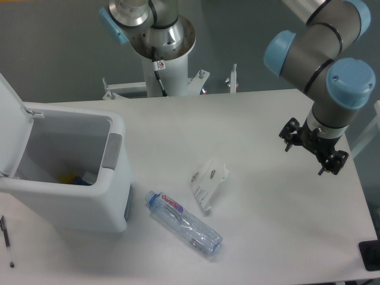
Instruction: Open the trash can
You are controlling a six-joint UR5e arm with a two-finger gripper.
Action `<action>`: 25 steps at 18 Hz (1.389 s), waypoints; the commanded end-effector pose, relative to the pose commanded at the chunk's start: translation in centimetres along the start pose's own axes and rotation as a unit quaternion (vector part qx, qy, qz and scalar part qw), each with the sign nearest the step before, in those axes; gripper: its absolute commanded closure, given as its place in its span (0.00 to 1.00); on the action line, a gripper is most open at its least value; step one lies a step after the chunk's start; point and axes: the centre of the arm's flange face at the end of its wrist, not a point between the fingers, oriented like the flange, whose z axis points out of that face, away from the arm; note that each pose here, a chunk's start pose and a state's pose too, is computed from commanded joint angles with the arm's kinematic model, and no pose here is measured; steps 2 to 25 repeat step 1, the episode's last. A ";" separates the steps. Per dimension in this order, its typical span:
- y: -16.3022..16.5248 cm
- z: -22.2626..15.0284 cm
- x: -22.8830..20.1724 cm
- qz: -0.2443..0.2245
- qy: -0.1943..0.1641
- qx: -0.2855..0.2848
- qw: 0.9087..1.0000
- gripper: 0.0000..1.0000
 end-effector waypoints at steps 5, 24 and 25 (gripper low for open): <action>0.0 0.1 0.0 0.000 0.002 0.000 1.000 0.00; 0.0 0.1 0.0 0.000 0.002 0.000 1.000 0.00; 0.0 0.1 0.0 0.000 0.002 0.000 1.000 0.00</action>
